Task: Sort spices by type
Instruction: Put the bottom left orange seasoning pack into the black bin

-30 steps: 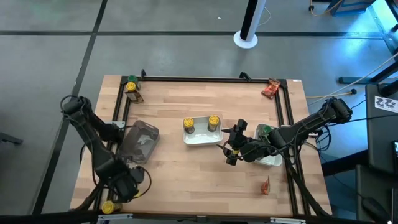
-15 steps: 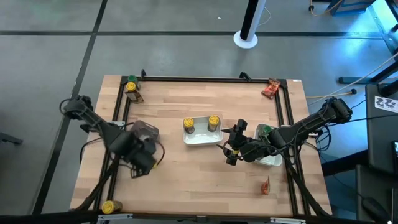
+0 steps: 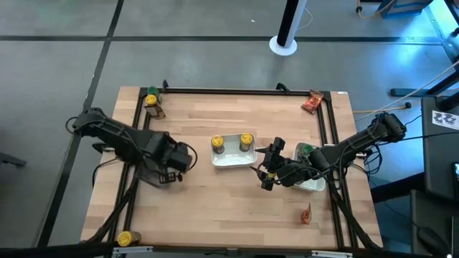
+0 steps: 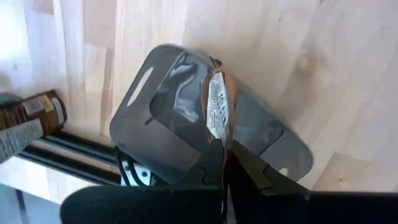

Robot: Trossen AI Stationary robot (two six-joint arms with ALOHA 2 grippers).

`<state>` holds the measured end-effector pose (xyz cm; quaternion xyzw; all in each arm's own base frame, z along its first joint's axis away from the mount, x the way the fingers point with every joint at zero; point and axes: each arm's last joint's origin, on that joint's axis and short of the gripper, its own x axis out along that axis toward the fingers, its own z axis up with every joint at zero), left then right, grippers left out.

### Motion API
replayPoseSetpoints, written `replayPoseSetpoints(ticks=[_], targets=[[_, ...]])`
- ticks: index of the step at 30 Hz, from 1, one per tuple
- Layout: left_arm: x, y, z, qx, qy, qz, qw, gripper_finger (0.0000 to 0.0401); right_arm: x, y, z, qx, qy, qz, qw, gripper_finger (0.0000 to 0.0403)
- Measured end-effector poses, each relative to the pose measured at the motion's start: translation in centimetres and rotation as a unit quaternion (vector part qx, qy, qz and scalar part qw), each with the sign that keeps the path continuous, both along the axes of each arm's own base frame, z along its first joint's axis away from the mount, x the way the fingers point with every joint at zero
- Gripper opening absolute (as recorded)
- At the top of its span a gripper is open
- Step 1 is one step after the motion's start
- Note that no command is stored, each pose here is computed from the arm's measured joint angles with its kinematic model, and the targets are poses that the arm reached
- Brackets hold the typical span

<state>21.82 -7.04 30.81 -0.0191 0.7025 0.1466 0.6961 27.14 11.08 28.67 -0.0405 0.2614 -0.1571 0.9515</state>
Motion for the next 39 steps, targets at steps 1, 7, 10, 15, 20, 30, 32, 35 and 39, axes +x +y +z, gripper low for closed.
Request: replayPoseSetpoints(ticks=[1,7,10,15,20,30,32,35,39], targets=[[-0.3,0.3,-0.1,-0.001,0.000,0.005,1.000,0.0001,0.0,0.0,0.0,0.000,0.000,0.000,1.000,0.0299],[-2.5,1.8,-0.2,-0.007,-0.010,-0.001,1.000,0.0001,0.0,0.0,0.0,-0.005,0.002,0.003,1.000,0.0299],[-3.1,2.4,-0.9,-0.007,-0.001,-0.022,1.000,0.0001,0.0,0.0,0.0,-0.007,0.002,0.004,1.000,0.0299],[-2.4,3.3,-3.4,-0.010,0.023,-0.065,0.998,0.0001,0.1,0.0,0.1,-0.005,-0.002,0.004,1.000,0.0299],[-2.5,4.4,-5.6,-0.011,0.081,-0.090,0.993,0.0001,0.1,0.0,0.1,-0.005,-0.002,0.004,1.000,0.0299],[-1.6,4.5,-6.9,-0.025,0.052,-0.219,0.974,0.0001,0.0,0.0,0.1,-0.010,-0.001,0.002,1.000,0.0299],[-1.8,4.6,-7.3,-0.026,0.065,-0.220,0.973,0.0001,0.0,0.0,0.1,-0.010,-0.001,0.002,1.000,0.0299],[-2.0,4.7,-8.1,-0.027,0.069,-0.222,0.972,0.0001,0.0,0.0,0.1,-0.010,-0.001,0.002,1.000,0.0299],[-1.9,4.7,-9.0,-0.027,0.059,-0.237,0.969,0.0001,0.0,0.0,0.1,-0.010,-0.001,0.002,1.000,0.0299]])
